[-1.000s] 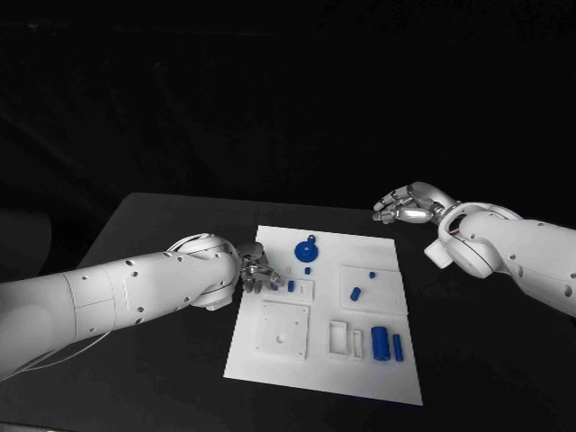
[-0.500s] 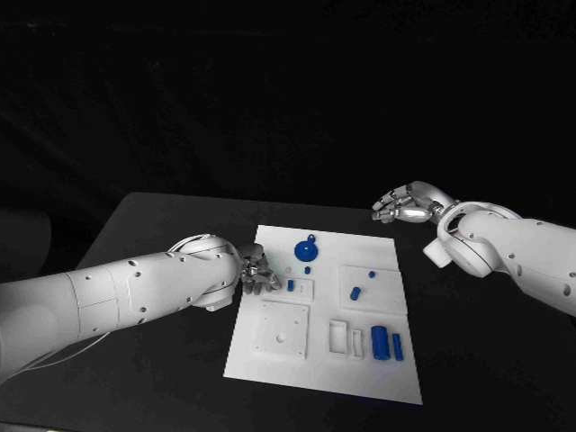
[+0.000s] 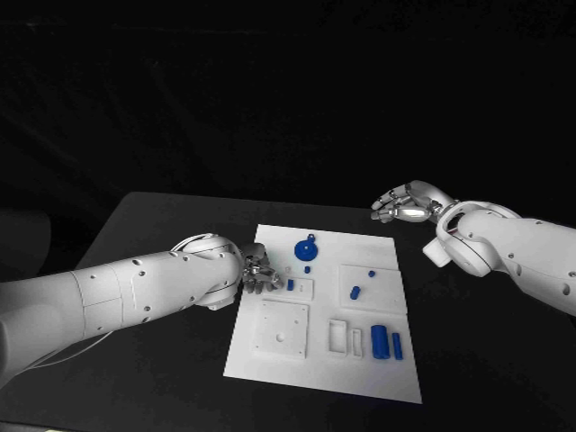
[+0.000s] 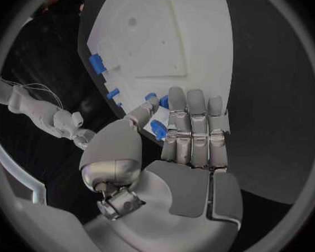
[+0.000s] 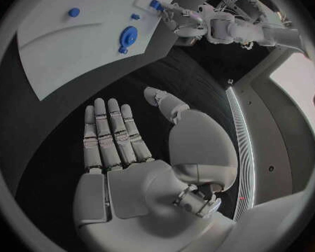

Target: Assemble the parts on the task board

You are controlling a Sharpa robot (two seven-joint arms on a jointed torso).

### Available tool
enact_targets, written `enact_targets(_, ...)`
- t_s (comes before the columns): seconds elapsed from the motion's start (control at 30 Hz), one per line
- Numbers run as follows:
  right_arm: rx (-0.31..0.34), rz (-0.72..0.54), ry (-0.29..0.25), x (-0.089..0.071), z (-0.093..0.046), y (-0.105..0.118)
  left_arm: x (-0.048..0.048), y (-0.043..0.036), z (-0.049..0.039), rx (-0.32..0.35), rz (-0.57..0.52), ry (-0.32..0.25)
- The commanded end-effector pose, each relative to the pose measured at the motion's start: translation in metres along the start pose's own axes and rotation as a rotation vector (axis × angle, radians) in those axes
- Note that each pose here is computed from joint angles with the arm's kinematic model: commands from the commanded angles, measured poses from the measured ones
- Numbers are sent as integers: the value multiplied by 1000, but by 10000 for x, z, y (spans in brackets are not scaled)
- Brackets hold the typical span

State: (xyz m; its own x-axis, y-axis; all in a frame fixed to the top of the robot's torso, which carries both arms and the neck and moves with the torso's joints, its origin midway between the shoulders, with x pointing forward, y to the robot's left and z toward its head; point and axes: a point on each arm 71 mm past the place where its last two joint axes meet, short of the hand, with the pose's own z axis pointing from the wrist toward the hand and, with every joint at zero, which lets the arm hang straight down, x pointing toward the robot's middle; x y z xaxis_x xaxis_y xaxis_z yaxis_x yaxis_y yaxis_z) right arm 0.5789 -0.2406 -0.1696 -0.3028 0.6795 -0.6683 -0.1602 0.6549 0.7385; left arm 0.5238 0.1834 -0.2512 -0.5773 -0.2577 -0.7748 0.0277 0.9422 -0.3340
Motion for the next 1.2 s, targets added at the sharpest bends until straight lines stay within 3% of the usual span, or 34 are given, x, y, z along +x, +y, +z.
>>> enact_targets(0.03, -12, -2, 8, 9, -1, 11, 12, -13, 3, -1, 11, 2)
enact_targets(0.33, -12, -2, 9, 9, -2, 11, -3, 23, 14, -19, 21, -6)
enact_targets(0.87, -13, -1, 13, 16, 0, 16, 34, -41, 6, 24, -9, 23)
enact_targets(1.2, -14, -1, 16, 19, 1, 17, 24, -36, -19, 38, -40, 5)
